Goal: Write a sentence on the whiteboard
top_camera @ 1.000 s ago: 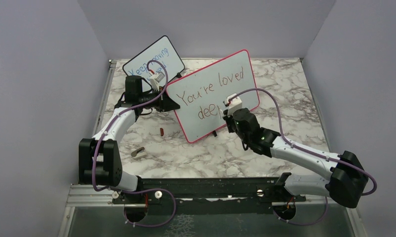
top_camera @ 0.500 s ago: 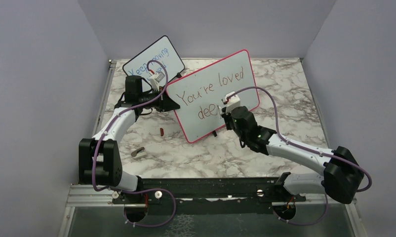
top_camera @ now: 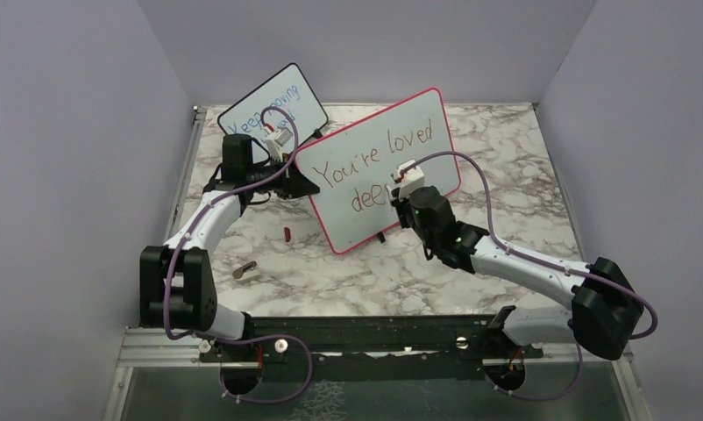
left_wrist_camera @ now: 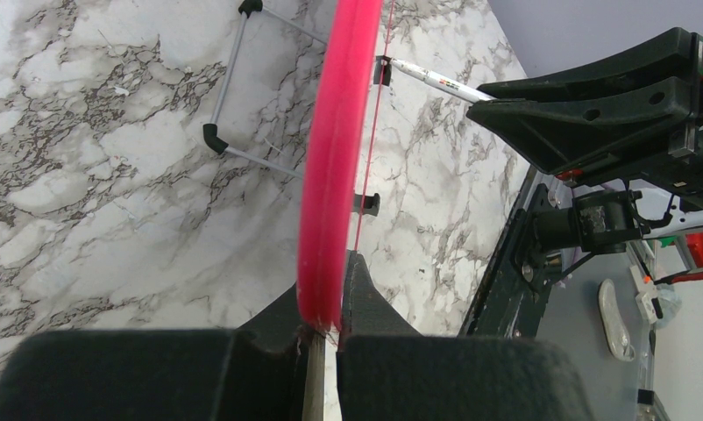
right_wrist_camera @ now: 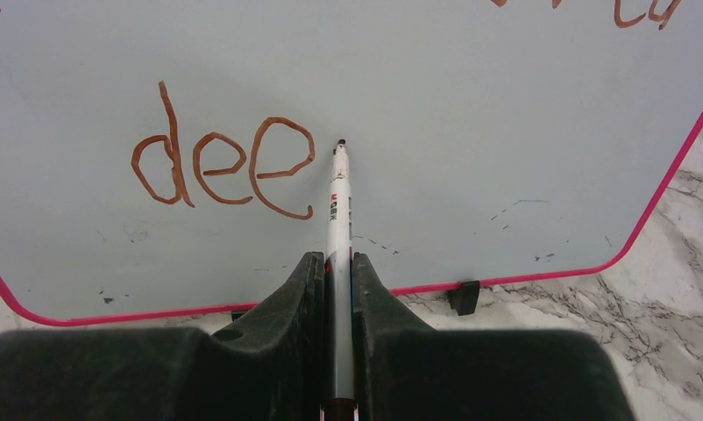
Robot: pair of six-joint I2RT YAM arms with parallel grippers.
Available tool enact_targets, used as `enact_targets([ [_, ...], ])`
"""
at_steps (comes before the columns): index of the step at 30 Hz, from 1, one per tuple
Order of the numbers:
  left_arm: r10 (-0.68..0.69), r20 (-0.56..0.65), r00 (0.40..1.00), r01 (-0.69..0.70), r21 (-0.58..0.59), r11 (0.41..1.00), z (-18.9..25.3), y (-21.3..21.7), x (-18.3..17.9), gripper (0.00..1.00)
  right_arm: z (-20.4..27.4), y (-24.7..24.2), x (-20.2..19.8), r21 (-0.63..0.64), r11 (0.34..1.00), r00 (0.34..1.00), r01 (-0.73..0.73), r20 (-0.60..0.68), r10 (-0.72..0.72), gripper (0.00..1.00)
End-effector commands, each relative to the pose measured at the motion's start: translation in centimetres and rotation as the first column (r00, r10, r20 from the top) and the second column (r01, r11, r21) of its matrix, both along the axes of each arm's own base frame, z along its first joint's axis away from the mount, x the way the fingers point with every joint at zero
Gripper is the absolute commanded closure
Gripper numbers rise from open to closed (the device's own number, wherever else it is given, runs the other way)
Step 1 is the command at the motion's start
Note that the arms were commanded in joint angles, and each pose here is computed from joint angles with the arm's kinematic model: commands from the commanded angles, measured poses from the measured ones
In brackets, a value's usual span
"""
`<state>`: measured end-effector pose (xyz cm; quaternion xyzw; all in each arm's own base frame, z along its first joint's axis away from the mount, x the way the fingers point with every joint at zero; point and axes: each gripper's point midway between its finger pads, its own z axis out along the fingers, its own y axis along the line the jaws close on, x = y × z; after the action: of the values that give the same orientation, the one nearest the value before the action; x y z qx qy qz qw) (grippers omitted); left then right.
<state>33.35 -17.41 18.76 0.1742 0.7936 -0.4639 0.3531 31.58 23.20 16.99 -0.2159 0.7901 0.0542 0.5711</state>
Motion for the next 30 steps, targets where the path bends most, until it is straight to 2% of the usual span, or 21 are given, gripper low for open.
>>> enact_targets([
  [1,0.093,-0.072,0.993,-0.086,0.093,0.992,-2.9,1.4,0.7,1.0,1.0,0.2,1.2,0.014,1.0,1.0,0.015,0.026,-0.015,1.0],
  [12,0.093,-0.071,0.993,-0.086,0.093,0.992,-2.8,1.4,0.7,1.0,0.1,-1.6,1.8,-0.003,0.996,0.996,0.088,0.018,-0.088,1.0],
  [30,0.095,-0.071,0.993,-0.088,0.096,0.992,-2.8,1.4,0.7,1.0,-2.5,-1.4,-0.3,0.005,0.999,0.994,0.037,-0.107,-0.037,1.0],
])
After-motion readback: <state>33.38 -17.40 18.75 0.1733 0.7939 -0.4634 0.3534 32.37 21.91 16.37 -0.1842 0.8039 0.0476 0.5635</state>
